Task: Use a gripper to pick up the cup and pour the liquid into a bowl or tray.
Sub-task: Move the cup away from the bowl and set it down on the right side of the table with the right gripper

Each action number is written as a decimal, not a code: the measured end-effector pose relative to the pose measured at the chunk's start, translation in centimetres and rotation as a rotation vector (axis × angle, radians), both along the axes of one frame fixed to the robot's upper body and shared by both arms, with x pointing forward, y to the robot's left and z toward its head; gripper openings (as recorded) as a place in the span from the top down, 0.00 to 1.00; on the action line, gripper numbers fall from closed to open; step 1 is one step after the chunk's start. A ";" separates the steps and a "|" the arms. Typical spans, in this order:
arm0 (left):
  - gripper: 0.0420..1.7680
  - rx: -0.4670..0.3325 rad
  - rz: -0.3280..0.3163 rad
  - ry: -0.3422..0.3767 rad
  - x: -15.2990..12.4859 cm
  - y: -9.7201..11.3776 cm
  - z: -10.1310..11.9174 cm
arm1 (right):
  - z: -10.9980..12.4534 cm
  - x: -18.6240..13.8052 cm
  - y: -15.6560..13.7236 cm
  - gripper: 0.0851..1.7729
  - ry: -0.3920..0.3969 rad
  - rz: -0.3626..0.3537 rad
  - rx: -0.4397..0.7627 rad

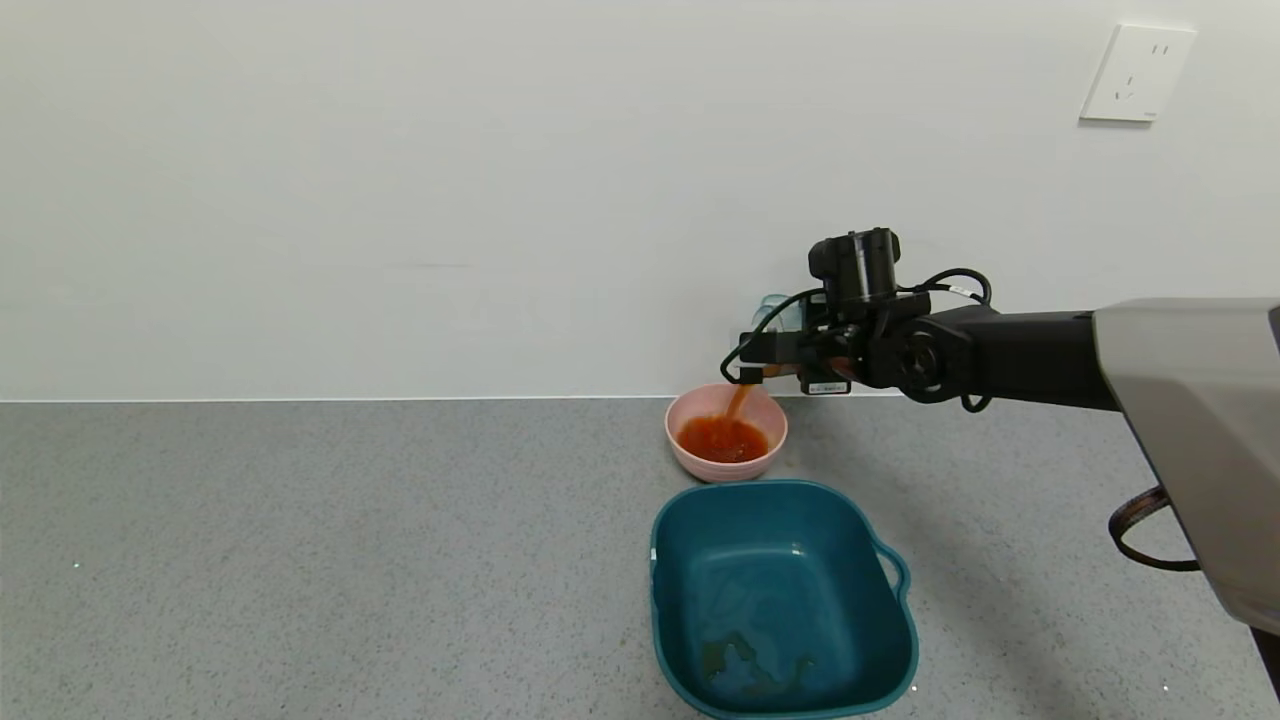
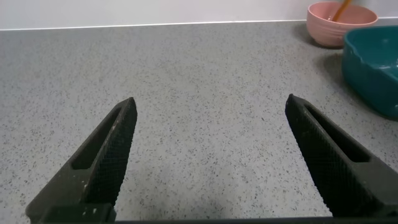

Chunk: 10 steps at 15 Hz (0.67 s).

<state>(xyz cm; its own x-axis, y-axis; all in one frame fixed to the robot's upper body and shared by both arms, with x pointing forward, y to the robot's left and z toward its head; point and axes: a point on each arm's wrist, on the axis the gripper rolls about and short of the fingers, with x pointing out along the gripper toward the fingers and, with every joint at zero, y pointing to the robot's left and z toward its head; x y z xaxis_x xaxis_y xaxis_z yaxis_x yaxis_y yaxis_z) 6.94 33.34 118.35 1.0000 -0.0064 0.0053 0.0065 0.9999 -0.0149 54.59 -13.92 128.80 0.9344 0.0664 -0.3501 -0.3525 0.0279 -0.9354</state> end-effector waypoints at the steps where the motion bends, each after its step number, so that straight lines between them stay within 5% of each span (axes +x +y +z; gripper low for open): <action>1: 0.03 0.000 0.000 0.000 0.0 0.0 0.0 | 0.0 0.0 0.0 0.25 -0.006 -0.006 -0.022; 10: 0.03 0.000 0.000 0.000 0.0 0.0 0.0 | 0.4 -0.1 0.7 0.25 -0.052 0.050 -0.191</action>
<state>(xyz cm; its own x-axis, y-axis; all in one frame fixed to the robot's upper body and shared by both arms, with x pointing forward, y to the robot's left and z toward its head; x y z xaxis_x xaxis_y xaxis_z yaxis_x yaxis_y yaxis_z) 6.94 33.34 118.35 1.0000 -0.0064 0.0053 0.0065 0.9999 -0.0149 54.51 -13.25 129.22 0.9488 0.0503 -0.3120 -0.2998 -0.1685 -0.9390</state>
